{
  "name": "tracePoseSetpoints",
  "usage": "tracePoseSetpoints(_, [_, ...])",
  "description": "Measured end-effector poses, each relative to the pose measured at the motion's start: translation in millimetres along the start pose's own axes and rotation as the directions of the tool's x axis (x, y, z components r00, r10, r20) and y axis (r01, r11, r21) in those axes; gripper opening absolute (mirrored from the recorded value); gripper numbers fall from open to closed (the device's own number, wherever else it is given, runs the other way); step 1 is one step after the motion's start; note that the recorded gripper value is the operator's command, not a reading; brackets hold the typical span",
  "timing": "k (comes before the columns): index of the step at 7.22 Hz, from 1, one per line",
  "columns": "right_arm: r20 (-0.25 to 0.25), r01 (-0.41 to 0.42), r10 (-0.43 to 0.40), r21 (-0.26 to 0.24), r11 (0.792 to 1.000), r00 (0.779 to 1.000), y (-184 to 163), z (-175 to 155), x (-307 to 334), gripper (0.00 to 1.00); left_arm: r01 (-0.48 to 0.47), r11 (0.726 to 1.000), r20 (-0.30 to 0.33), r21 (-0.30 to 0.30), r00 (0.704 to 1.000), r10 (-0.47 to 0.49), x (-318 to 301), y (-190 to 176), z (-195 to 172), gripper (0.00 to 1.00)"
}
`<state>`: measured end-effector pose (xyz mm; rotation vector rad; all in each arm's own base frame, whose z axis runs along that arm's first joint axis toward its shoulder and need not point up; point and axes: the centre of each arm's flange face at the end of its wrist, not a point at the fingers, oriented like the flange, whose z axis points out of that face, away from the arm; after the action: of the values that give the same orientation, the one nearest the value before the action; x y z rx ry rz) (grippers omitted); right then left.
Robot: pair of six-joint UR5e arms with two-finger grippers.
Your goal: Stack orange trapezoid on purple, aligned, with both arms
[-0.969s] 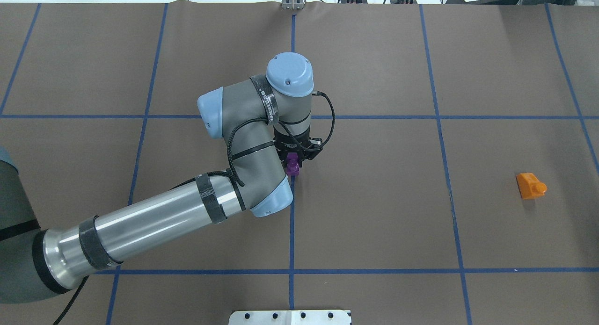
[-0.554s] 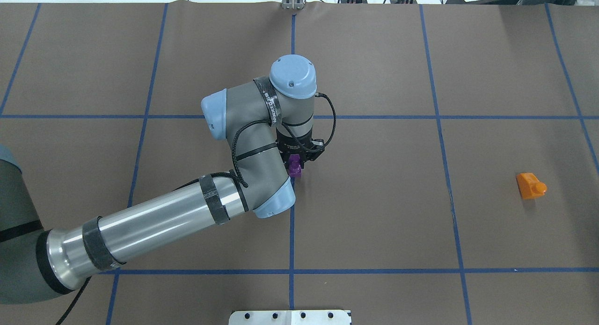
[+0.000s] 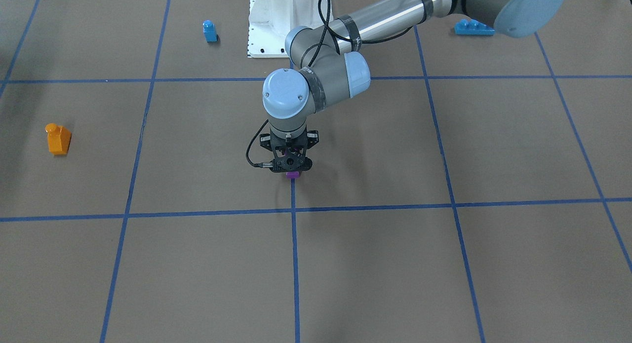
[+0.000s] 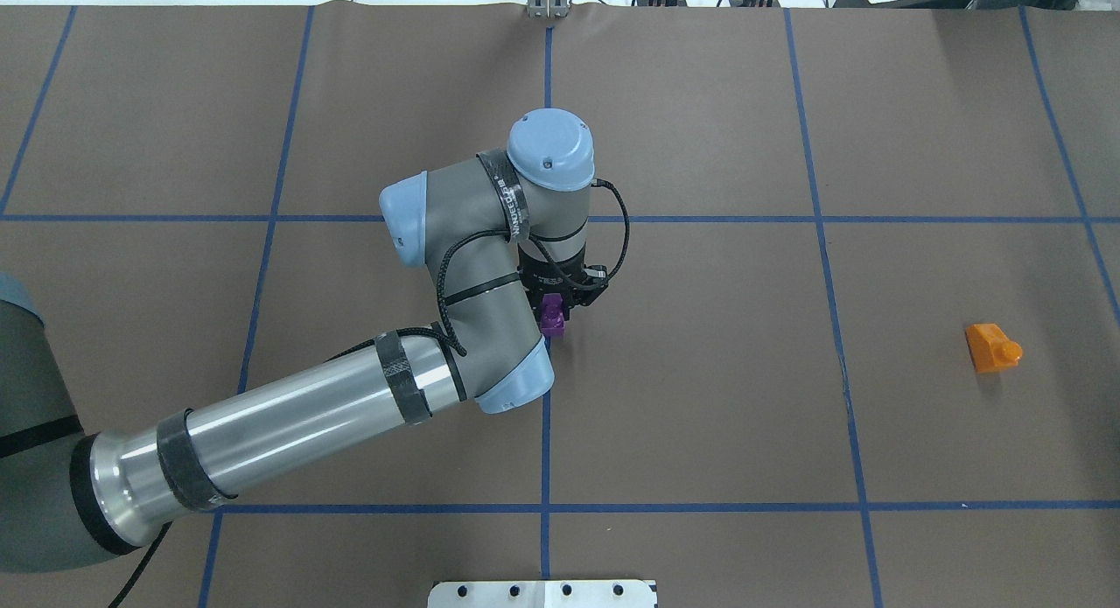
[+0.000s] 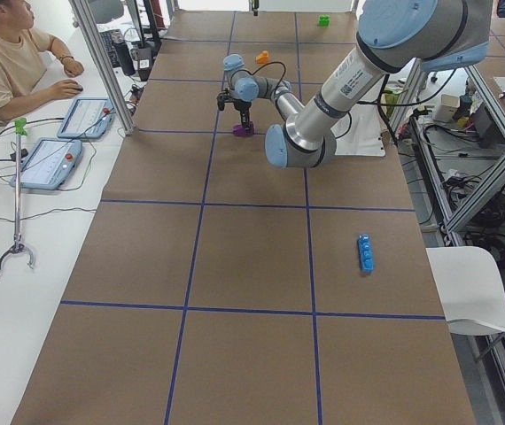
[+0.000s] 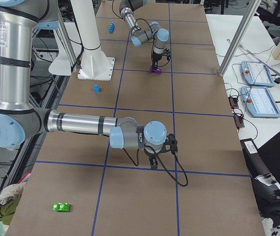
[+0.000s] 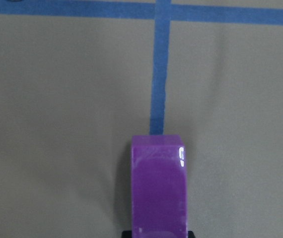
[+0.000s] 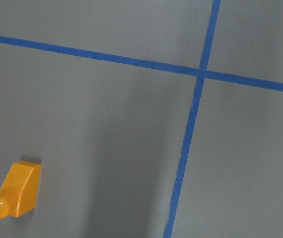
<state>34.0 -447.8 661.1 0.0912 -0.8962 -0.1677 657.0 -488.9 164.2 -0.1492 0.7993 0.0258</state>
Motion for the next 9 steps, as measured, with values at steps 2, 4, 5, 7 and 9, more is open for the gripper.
tracePoseSetpoints(2, [0.0,-0.001,0.001,-0.001,1.0,1.0,0,0,0,1.0,-0.005,1.0,-0.001,0.0,1.0,0.005,1,2,0,1.0])
tracePoseSetpoints(4, [0.003,-0.005,0.005,-0.008,1.0,1.0,-3,4,-6,0.99,-0.009,1.0,-0.028,0.021,1.0,0.009,3,0,-21,1.0])
tracePoseSetpoints(5, [0.002,-0.023,0.023,-0.022,0.999,1.0,-8,10,-21,0.99,-0.011,0.999,-0.056,0.042,0.998,0.013,3,-2,-44,1.0])
tracePoseSetpoints(7, [-0.065,-0.086,0.082,-0.06,0.995,0.995,-28,34,-91,0.99,0.021,0.997,-0.105,0.073,0.994,-0.013,3,1,-77,1.0])
tracePoseSetpoints(9, [-0.127,-0.142,0.133,-0.061,0.988,0.983,-33,57,-137,0.99,0.038,0.996,-0.121,0.08,0.992,-0.028,4,3,-87,1.0])
